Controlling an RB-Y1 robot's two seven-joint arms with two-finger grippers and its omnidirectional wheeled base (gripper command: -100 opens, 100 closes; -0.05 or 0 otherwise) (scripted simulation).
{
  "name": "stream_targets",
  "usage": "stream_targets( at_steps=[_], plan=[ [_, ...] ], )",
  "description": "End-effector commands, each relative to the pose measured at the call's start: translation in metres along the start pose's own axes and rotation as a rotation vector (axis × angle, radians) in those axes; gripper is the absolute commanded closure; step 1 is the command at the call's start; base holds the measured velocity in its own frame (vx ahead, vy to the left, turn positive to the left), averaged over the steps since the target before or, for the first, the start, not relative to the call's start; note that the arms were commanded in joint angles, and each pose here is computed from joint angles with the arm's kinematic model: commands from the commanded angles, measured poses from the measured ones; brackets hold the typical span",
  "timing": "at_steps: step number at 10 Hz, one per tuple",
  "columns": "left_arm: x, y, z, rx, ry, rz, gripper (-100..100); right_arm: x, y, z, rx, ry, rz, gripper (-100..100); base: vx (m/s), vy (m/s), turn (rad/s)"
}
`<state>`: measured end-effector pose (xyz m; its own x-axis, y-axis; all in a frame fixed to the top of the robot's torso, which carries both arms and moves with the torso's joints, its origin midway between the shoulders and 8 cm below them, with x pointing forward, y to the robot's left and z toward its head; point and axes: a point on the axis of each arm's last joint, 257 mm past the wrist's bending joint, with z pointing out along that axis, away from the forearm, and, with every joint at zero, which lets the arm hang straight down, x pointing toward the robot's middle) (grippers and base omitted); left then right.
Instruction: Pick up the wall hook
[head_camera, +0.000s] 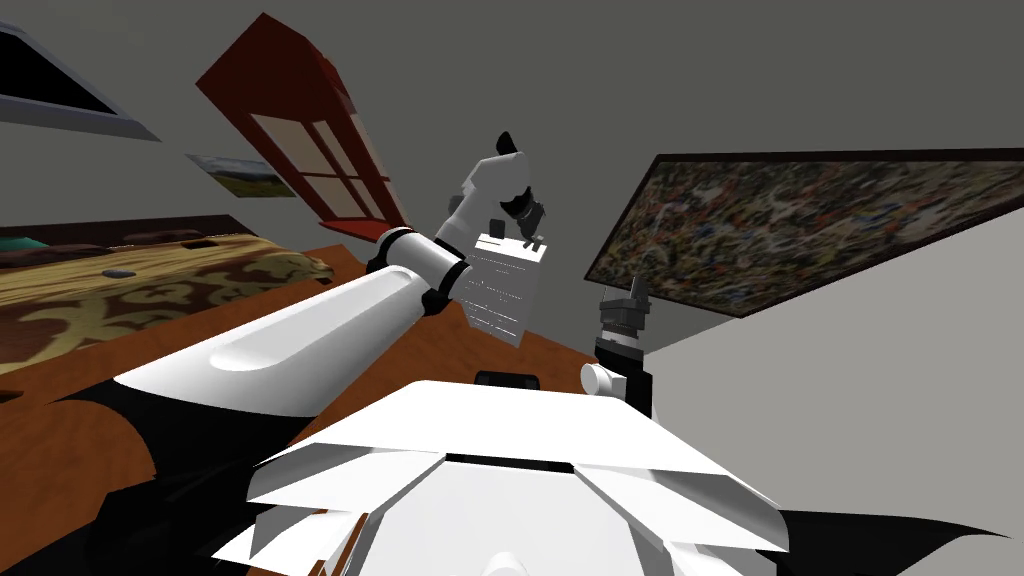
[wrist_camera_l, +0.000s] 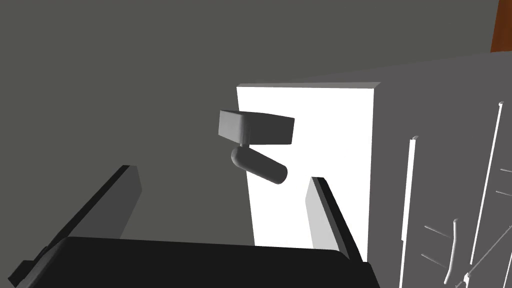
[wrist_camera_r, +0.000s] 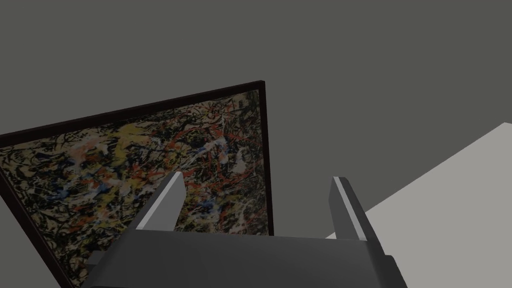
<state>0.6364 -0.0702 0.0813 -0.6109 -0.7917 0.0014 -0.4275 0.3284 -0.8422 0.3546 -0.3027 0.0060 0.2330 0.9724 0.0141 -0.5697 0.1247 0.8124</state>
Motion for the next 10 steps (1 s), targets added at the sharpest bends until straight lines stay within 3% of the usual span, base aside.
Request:
stream_targets(
  at_steps=[1,10],
  plan=[
    [0.009,0.004,-0.004,-0.059,0.01,0.004,-100,0.0,0.0,0.0,0.0,0.0,0.0,0,0.064,-0.037,0.081],
    [0.027,0.045,-0.027,-0.339,0.019,-0.027,-100,0.0,0.0,0.0,0.0,0.0,0.0,0,0.113,-0.056,0.064]
  ],
)
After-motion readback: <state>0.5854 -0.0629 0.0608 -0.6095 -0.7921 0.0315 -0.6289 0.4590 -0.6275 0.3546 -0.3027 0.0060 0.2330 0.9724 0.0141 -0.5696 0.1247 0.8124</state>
